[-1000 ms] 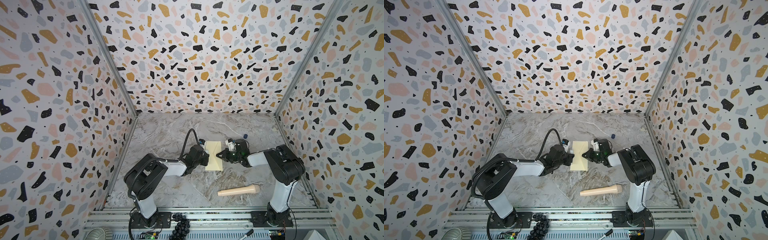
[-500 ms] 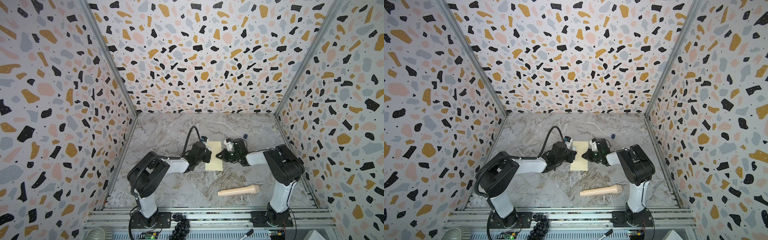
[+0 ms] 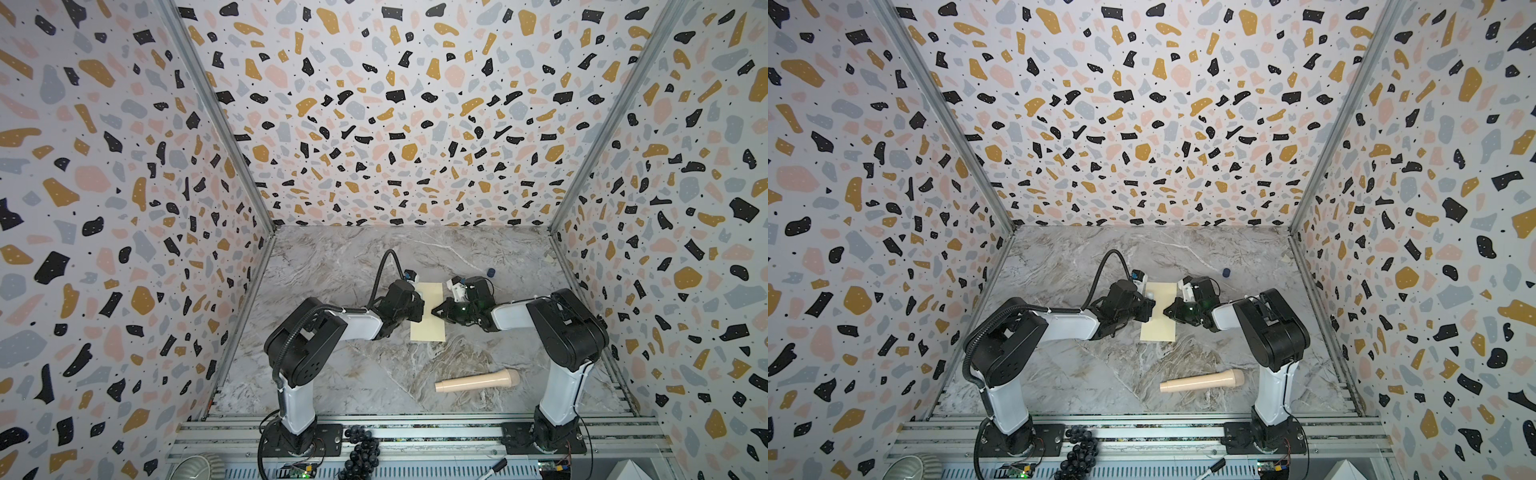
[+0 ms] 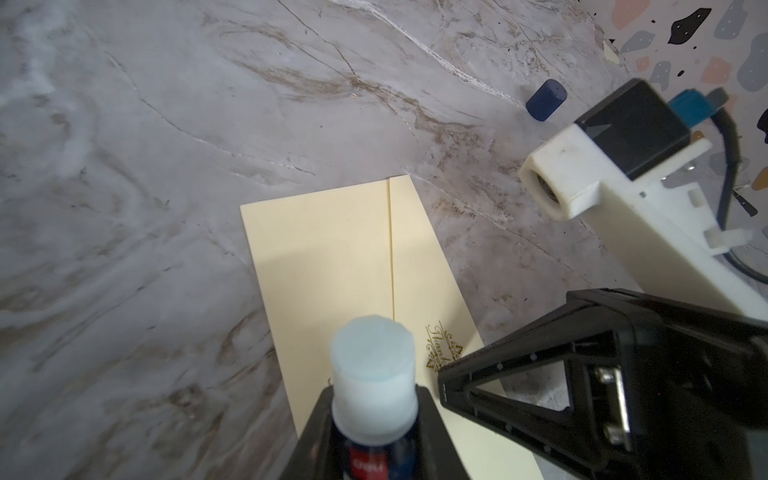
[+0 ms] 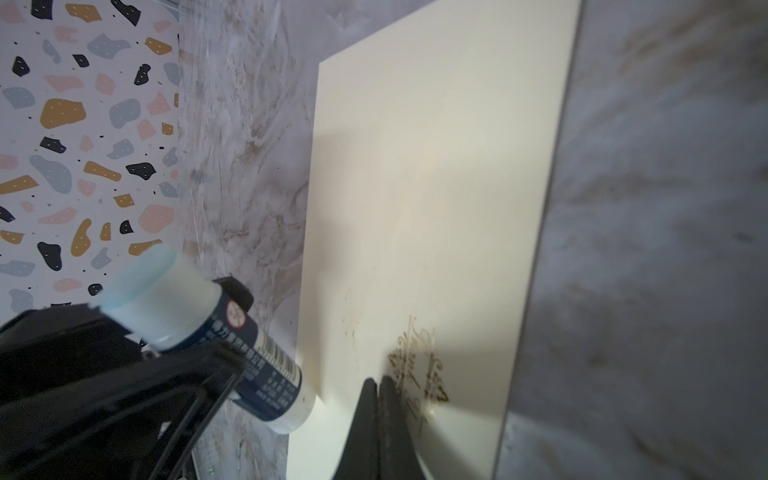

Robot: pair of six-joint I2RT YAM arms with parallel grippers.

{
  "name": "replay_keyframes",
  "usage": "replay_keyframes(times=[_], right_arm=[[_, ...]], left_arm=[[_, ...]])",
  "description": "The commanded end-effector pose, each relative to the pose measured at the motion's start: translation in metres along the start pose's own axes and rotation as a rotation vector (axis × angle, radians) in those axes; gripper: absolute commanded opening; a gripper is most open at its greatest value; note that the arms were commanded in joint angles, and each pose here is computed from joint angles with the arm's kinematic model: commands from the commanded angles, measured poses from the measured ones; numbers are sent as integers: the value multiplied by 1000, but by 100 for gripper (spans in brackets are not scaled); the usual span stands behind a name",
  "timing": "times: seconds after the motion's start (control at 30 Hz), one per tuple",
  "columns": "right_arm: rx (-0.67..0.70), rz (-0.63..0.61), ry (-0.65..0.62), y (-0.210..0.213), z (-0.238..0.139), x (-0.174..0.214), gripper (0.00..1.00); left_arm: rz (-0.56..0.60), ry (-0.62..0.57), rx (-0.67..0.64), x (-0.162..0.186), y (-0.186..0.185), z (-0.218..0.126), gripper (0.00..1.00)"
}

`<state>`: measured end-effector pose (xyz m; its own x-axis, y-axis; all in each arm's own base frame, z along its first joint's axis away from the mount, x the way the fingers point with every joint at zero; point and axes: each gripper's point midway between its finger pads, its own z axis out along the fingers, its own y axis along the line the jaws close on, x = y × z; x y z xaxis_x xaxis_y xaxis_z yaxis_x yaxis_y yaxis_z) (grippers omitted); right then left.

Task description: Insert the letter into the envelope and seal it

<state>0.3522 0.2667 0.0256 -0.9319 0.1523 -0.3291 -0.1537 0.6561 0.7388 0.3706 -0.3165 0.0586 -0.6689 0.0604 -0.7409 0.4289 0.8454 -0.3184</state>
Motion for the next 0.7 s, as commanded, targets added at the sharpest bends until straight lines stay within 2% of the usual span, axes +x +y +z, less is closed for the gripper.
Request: replay_keyframes(times=[0.0, 0.67], right_arm=[[66, 32, 48, -15, 7, 12, 0], [62, 26, 81, -11, 29, 5, 0]], left_arm=[[1, 10, -33, 6, 9, 5, 0], [13, 15, -52, 10, 14, 6, 0]])
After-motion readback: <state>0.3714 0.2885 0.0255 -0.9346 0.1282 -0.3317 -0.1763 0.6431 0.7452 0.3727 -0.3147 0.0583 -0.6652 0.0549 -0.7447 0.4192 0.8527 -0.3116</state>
